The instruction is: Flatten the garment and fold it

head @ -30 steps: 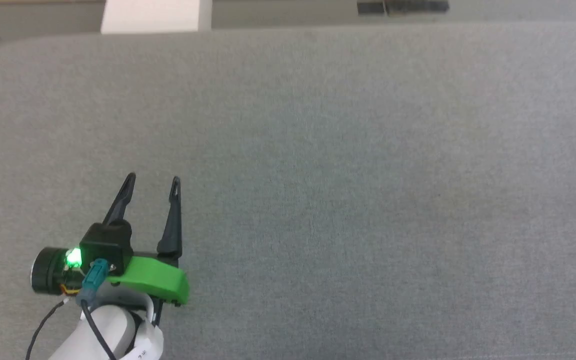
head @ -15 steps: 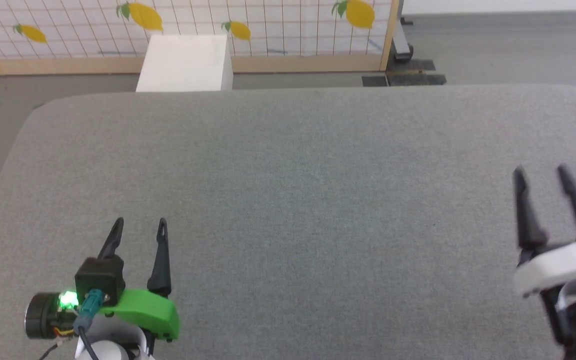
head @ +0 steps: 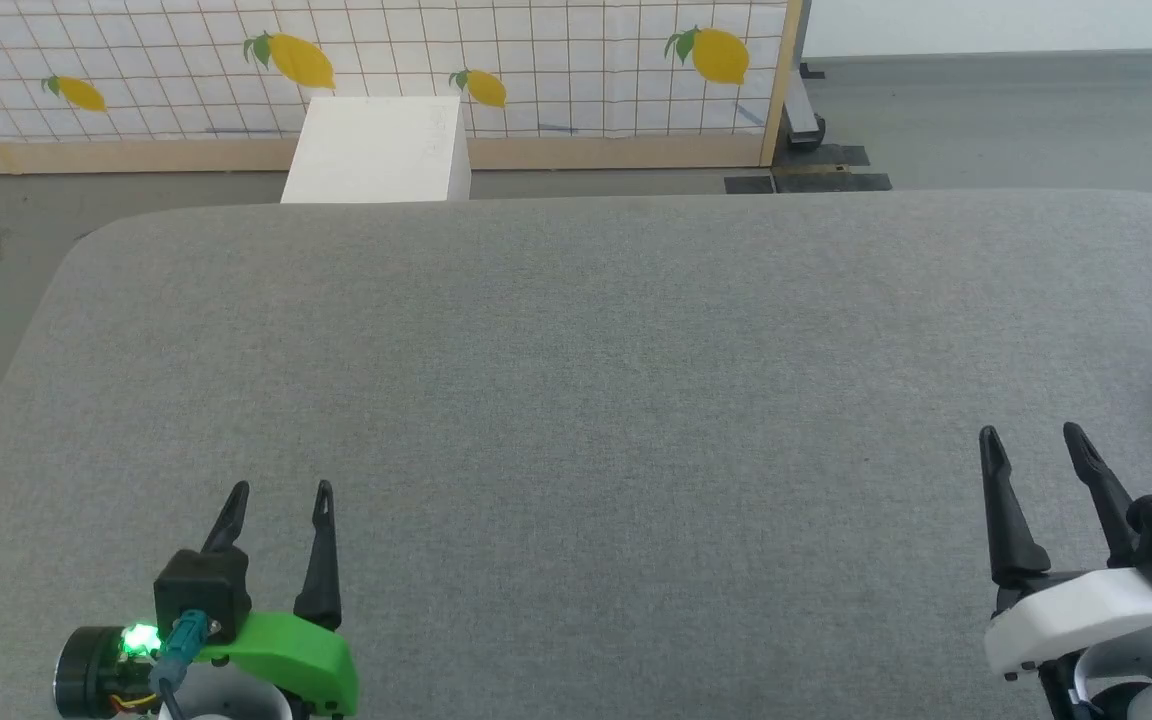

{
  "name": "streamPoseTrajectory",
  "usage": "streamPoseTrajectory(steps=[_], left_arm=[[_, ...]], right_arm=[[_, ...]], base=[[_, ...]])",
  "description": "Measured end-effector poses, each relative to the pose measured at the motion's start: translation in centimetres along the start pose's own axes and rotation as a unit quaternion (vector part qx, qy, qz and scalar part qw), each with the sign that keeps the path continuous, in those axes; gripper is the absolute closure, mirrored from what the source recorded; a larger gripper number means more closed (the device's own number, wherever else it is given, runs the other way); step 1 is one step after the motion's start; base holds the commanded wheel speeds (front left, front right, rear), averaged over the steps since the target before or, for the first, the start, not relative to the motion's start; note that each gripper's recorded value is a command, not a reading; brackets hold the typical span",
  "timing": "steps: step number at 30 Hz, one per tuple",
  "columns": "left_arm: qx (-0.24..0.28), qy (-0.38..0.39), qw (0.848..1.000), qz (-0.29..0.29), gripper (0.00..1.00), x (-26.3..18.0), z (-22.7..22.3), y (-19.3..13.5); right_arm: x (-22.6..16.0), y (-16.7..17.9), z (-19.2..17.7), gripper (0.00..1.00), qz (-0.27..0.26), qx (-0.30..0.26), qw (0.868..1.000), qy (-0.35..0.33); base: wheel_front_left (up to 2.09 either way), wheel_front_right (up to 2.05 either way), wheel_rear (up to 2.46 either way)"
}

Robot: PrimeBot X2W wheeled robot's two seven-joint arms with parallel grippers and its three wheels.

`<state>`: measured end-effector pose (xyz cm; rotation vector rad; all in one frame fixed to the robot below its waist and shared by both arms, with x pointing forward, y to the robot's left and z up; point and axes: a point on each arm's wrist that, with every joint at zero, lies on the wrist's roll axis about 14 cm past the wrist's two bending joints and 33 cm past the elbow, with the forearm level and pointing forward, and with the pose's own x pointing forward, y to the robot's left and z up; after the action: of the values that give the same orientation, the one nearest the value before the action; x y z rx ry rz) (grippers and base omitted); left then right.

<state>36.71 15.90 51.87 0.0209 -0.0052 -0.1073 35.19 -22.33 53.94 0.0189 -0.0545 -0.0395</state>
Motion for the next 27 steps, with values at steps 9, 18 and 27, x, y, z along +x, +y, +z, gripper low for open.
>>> streamPoseTrajectory(steps=[9, 18, 27], left_arm=[[0.002, 0.005, 1.000, -0.002, 0.00, -0.07, -0.25, -0.10], [0.003, 0.005, 1.000, -0.004, 0.00, -0.11, -0.14, -0.17], [-0.004, 0.008, 1.000, -0.004, 1.00, -0.04, -0.21, -0.21]], right_arm=[[0.02, 0.32, -0.04, 0.00, 0.002, 0.003, 1.000, 0.002], [-0.09, 0.42, 0.10, 0.00, 0.001, 0.007, 1.000, 0.000], [-0.04, 0.48, -0.11, 1.00, 0.001, 0.009, 1.000, 0.003]], base=[[0.00, 0.00, 0.00], [0.00, 0.00, 0.00], [0.00, 0.00, 0.00]])
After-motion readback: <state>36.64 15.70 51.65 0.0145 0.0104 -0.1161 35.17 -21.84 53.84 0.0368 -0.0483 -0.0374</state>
